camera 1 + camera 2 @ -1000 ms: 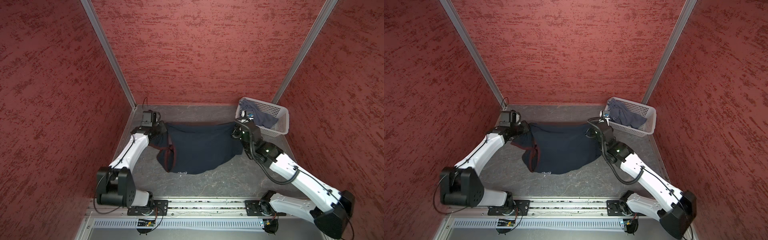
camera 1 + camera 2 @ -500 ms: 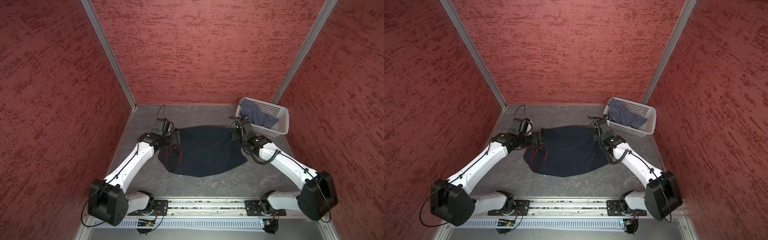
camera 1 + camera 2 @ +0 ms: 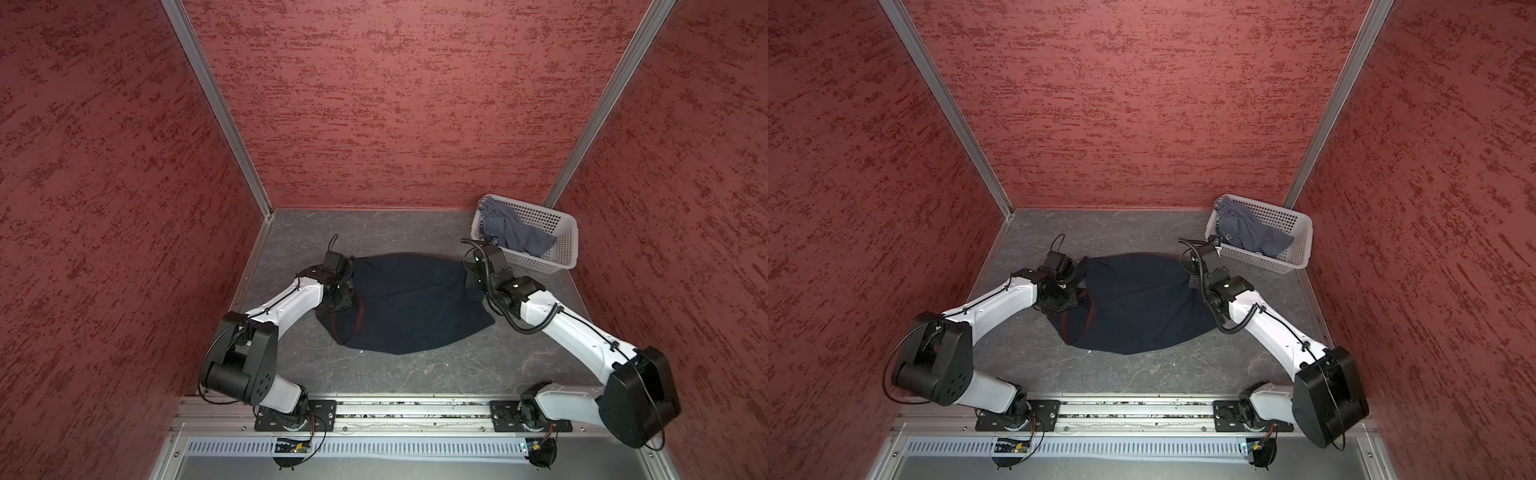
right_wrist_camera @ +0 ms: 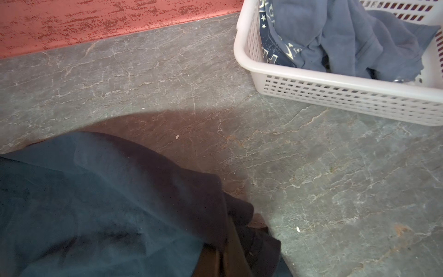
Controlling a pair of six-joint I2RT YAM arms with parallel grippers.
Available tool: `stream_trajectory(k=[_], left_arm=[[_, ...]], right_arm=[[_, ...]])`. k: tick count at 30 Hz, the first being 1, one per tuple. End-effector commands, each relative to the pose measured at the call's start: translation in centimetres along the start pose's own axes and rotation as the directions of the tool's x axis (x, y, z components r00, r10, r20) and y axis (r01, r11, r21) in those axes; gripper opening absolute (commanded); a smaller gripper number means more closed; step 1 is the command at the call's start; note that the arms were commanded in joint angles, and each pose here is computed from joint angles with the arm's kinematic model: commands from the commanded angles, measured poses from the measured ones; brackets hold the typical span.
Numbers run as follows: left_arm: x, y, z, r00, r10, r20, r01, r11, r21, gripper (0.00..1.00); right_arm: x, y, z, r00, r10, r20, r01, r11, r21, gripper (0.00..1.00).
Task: Fold and stack the tank tops
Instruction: 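Pull the grippers apart to spread the tank top flat on the table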
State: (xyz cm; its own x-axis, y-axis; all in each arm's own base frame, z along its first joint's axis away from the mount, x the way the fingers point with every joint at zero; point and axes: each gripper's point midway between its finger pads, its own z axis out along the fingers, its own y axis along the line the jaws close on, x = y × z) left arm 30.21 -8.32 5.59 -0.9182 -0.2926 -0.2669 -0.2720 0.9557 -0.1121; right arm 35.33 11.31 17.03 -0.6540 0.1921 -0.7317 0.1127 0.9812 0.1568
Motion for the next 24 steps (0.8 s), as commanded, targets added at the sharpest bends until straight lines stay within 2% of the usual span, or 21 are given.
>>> stream_trajectory(k=[1,9,16,21,24], left_arm=[[-3.5,-0.9,0.2,0.996,-0.001,0.092,0.002,1.000,-0.018,0.50],[-6.0,-0.4,2.1,0.994,0.014,0.106,-0.002,0.993,-0.120,0.41],[-6.4,-0.3,3.1,0.996,0.023,0.088,-0.009,0.989,-0.146,0.38],[-6.6,-0.1,2.8,0.995,0.021,0.100,-0.006,0.990,-0.144,0.22],[-6.9,-0.5,1.4,0.991,0.024,0.129,-0.010,0.994,-0.109,0.13]], right_arm=[[-0.1,0.0,-0.4,0.999,0.039,0.013,-0.039,0.999,-0.022,0.00],[0.5,0.1,-0.1,0.999,0.042,0.000,-0.042,0.999,-0.035,0.00],[0.4,0.0,0.0,0.999,0.037,0.004,-0.037,0.999,-0.032,0.00],[0.2,-0.4,-0.2,0.999,0.037,0.012,-0.036,0.999,-0.014,0.00],[-0.2,-0.9,-0.4,0.999,0.036,0.023,-0.036,0.999,0.009,0.00]])
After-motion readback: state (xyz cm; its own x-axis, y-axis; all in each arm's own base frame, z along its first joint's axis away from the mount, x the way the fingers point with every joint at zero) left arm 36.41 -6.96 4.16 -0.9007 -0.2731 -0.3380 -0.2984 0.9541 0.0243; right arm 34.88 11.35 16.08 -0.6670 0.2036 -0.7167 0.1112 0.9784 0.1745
